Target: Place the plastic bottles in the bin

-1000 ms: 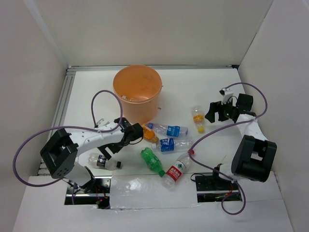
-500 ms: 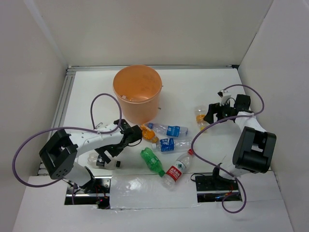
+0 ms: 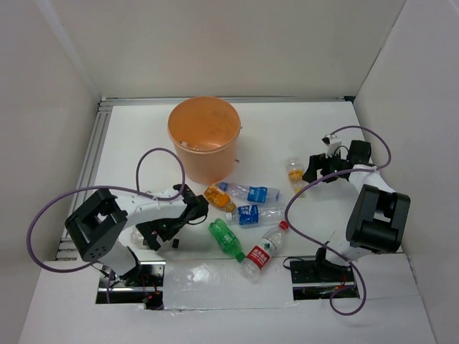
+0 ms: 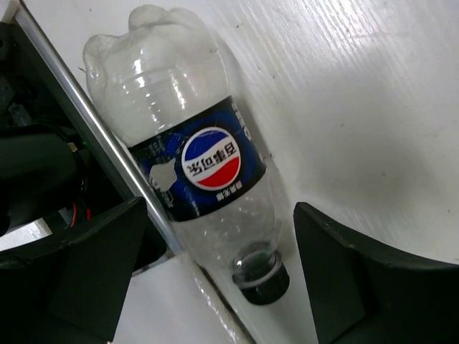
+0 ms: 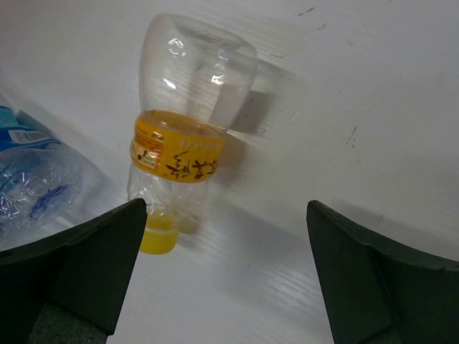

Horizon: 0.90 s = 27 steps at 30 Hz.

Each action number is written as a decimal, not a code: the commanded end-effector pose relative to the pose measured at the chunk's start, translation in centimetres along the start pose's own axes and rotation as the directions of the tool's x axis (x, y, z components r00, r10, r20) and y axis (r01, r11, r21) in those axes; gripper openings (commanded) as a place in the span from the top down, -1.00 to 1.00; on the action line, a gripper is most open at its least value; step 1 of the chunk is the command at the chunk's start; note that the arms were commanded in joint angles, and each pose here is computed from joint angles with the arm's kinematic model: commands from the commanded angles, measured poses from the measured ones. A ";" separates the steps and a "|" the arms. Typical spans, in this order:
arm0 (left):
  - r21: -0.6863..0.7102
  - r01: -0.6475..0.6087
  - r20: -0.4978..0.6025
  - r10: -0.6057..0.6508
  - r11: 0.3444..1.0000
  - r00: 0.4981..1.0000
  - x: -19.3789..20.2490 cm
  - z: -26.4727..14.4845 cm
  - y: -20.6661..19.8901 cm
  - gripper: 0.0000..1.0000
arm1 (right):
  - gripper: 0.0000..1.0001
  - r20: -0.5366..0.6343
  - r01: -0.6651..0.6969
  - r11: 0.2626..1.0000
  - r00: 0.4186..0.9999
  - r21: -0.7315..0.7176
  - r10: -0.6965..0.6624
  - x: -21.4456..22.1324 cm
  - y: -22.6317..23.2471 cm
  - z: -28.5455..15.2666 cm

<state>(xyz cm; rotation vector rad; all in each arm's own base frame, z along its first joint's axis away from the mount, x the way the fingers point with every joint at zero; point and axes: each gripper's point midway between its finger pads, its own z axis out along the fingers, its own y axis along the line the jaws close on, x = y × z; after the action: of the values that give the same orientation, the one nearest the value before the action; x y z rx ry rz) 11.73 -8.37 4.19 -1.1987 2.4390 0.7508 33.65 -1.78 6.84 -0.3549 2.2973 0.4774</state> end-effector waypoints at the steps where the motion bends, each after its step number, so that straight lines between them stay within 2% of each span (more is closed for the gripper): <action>1: -0.002 0.391 0.051 -0.391 0.920 0.919 -1.1 1.4 -1.8 -0.86 | -0.98 0.022 0.033 0.999 0.999 0.005 -0.033 -1.4 -0.5 -0.4; 6: 0.010 0.368 0.040 -0.368 0.930 0.929 -0.6 3.1 -2.1 -0.43 | -0.98 0.022 0.062 0.998 0.998 0.006 -0.062 -1.5 -0.3 -0.8; 7: 0.035 0.361 0.035 -0.363 0.932 0.931 -0.6 3.1 -2.7 -0.18 | -0.98 0.022 0.071 0.997 0.997 0.006 -0.071 -1.5 -0.3 -0.8; 10: 0.110 0.346 0.032 -0.351 0.932 0.936 -1.6 2.6 -3.4 0.30 | -0.98 0.022 0.071 0.997 0.997 0.006 -0.071 -1.4 0.0 -1.1; 11: 0.135 0.308 0.039 -0.316 0.942 0.948 -1.9 2.1 -3.7 0.68 | -0.98 0.022 0.071 0.997 0.997 0.006 -0.071 -1.4 0.0 -1.1; 13: 0.237 0.265 0.077 -0.290 0.935 0.954 -3.5 -0.1 -5.1 0.95 | -0.98 0.030 0.083 0.996 0.996 0.024 -0.084 -2.0 -0.2 -1.4; 15: 0.307 0.194 0.127 -0.243 0.932 0.962 -4.8 -3.5 -5.6 1.00 | -0.98 0.032 0.080 0.996 0.996 0.039 -0.081 -2.3 -0.5 -1.6; 17: 0.380 0.153 0.212 -0.247 0.912 0.945 -6.7 -6.5 -5.7 1.00 | -0.98 0.027 0.076 0.995 0.997 0.064 -0.077 -2.5 -1.0 -1.7; 18: 0.465 0.099 0.264 -0.244 0.880 0.933 -8.0 -10.0 -6.2 1.00 | -0.98 0.026 0.075 0.995 0.997 0.064 -0.076 -2.7 -1.1 -1.6; 20: 0.544 0.012 0.305 -0.211 0.839 0.929 -9.0 -13.4 -6.5 1.00 | -0.98 0.020 0.062 0.996 0.998 0.070 -0.064 -2.5 -1.4 -1.4; 21: 0.618 0.020 0.278 -0.243 0.786 0.929 -9.5 -16.1 -6.6 1.00 | -0.98 0.020 0.062 0.996 0.998 0.070 -0.064 -2.6 -1.6 -1.3; 25: 0.727 -0.027 0.312 -0.295 0.686 0.903 -11.6 -22.1 -6.9 1.00 | -0.98 0.024 0.056 0.997 0.998 0.045 -0.057 -3.2 -1.4 -1.2; 26: 0.757 -0.039 0.332 -0.332 0.652 0.883 -12.5 -23.8 -7.3 1.00 | -0.98 0.024 0.047 0.998 0.999 0.044 -0.048 -3.2 -1.4 -1.2; 27: 0.759 -0.111 0.389 -0.311 0.641 0.867 -13.0 -25.4 -7.5 1.00 | -0.98 0.024 0.047 0.998 0.999 0.044 -0.048 -3.2 -1.4 -1.2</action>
<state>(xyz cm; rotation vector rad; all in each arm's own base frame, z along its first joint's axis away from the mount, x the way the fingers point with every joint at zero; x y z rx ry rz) 22.54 -19.77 24.39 -0.8516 2.0180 -0.1580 34.66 -2.85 8.28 -0.3870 2.2910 0.4051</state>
